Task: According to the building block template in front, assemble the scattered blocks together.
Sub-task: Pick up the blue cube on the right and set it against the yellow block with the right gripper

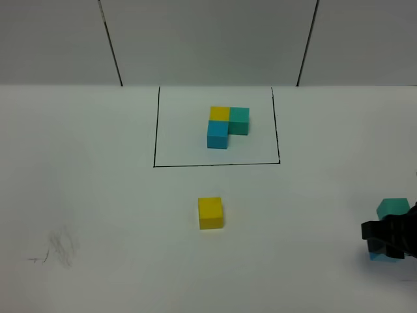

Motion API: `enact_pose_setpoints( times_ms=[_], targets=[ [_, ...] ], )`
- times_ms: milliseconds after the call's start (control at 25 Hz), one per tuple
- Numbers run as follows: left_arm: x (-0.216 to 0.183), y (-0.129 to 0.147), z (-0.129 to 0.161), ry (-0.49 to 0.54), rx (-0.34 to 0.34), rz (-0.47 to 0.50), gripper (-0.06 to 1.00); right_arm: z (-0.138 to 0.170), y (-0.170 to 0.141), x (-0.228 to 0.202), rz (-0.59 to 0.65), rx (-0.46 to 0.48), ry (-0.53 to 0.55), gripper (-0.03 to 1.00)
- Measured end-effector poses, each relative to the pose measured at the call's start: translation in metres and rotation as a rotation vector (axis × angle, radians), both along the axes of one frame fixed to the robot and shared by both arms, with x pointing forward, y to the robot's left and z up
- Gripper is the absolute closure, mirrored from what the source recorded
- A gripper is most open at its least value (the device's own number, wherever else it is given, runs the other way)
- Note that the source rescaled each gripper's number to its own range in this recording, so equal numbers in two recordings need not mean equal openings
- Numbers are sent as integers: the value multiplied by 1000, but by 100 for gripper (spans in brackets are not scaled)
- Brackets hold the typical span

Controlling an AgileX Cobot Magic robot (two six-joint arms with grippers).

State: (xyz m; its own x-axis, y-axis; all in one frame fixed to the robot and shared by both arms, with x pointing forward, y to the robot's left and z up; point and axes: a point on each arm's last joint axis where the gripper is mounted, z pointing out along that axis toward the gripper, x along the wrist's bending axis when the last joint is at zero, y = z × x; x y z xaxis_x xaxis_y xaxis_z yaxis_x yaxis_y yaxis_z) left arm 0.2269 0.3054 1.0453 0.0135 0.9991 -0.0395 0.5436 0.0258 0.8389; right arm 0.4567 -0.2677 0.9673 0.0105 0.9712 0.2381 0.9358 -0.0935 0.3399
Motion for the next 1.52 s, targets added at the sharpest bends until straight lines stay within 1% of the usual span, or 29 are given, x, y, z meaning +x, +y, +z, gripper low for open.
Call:
enact_pose_setpoints(
  times_ms=[80, 160, 280, 360, 520, 680, 800, 880, 920, 1080, 1240, 1360, 1520],
  targets=[
    [0, 0, 0, 0, 0, 0, 42, 6, 15, -5, 49, 13, -18, 95],
    [0, 0, 0, 0, 0, 0, 42, 6, 33, -10, 89, 24, -12, 95],
    [0, 0, 0, 0, 0, 0, 42, 2, 54, -14, 129, 25, -3, 95],
    [0, 0, 0, 0, 0, 0, 42, -3, 62, -15, 144, 17, 7, 95],
    [0, 0, 0, 0, 0, 0, 42, -9, 74, -18, 183, -36, 24, 95],
    [0, 0, 0, 0, 0, 0, 42, 4, 94, -22, 230, -115, 12, 95],
    [0, 0, 0, 0, -1, 1, 42, 17, 111, -28, 216, -181, 13, 95],
    [0, 0, 0, 0, -1, 1, 42, 26, 121, -32, 176, -195, 11, 95],
    [0, 0, 0, 0, -2, 1, 42, 31, 126, -33, 157, -189, 8, 95],
    [0, 0, 0, 0, -2, 1, 42, 42, 149, -39, 156, -148, -12, 95],
    [0, 0, 0, 0, -2, 1, 42, 34, 170, -33, 161, -158, 14, 95],
    [0, 0, 0, 0, -2, 1, 42, 20, 184, -23, 160, -184, 45, 95],
    [0, 0, 0, 0, -2, 1, 42, 7, 205, -10, 166, -152, 72, 95]
  ],
)
